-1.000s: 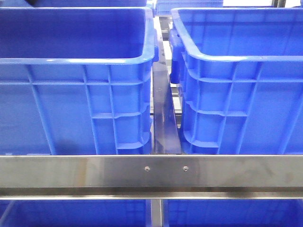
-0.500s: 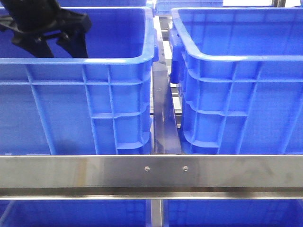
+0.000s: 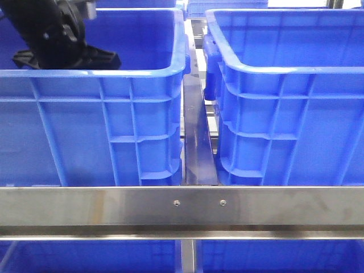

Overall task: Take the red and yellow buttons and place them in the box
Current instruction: 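Grasp a red-capped button in the left gripper and lift it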

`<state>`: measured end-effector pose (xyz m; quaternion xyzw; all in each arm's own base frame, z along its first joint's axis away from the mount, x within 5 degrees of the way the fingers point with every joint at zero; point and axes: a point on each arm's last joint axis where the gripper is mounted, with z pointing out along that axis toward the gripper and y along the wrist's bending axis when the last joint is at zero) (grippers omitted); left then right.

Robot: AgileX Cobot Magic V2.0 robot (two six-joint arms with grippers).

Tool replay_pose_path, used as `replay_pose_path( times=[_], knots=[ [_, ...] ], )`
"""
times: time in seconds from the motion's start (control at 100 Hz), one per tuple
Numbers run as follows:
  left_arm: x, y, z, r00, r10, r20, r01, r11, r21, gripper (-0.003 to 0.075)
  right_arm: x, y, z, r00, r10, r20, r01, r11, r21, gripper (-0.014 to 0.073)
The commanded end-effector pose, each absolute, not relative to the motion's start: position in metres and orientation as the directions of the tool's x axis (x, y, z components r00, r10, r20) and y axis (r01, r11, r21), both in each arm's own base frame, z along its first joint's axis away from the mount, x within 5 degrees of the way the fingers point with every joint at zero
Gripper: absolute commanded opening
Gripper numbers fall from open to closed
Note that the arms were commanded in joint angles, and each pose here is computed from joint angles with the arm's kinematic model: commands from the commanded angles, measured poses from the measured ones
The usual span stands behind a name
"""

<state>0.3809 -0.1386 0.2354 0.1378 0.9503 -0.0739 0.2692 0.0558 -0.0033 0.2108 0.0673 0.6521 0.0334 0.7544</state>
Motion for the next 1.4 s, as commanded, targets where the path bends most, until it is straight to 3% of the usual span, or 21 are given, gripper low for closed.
replay_pose_path(
  times=[0.0, 0.15, 0.34, 0.51, 0.75, 0.97, 1.39],
  knots=[
    [0.382, -0.143, 0.264, -0.753, 0.188, -0.631, 0.305, 0.949, -0.080, 0.0491, 0.051, -0.003, 0.226, 0.269, 0.120, -0.956, 0.021, 0.991, 0.131, -0.0068],
    [0.384, -0.143, 0.264, -0.747, 0.186, -0.638, 0.304, 0.949, -0.080, 0.0402, 0.051, -0.003, 0.226, 0.269, 0.120, -0.956, 0.021, 0.991, 0.131, -0.0068],
    [0.383, -0.143, 0.265, -0.746, 0.185, -0.640, 0.305, 0.949, -0.080, 0.0156, 0.051, -0.003, 0.226, 0.269, 0.120, -0.956, 0.021, 0.991, 0.131, -0.0068],
    [0.377, -0.140, 0.286, -0.706, 0.172, -0.687, 0.309, 0.948, -0.080, -0.0019, 0.051, -0.003, 0.226, 0.269, 0.120, -0.956, 0.021, 0.991, 0.131, -0.0068],
    [0.349, -0.132, 0.345, -0.601, 0.136, -0.788, 0.325, 0.942, -0.084, -0.0019, 0.051, -0.003, 0.226, 0.269, 0.120, -0.956, 0.021, 0.991, 0.131, -0.0068],
    [0.294, -0.130, 0.396, -0.481, 0.132, -0.867, 0.390, 0.917, -0.077, -0.0019, 0.051, -0.003, 0.226, 0.269, 0.120, -0.956, 0.021, 0.991, 0.131, -0.0068],
    [0.179, -0.166, 0.409, -0.344, 0.233, -0.910, 0.675, 0.734, -0.067, -0.0019, 0.051, -0.003, 0.226, 0.271, 0.120, -0.955, 0.021, 0.991, 0.131, -0.0068]
  ],
)
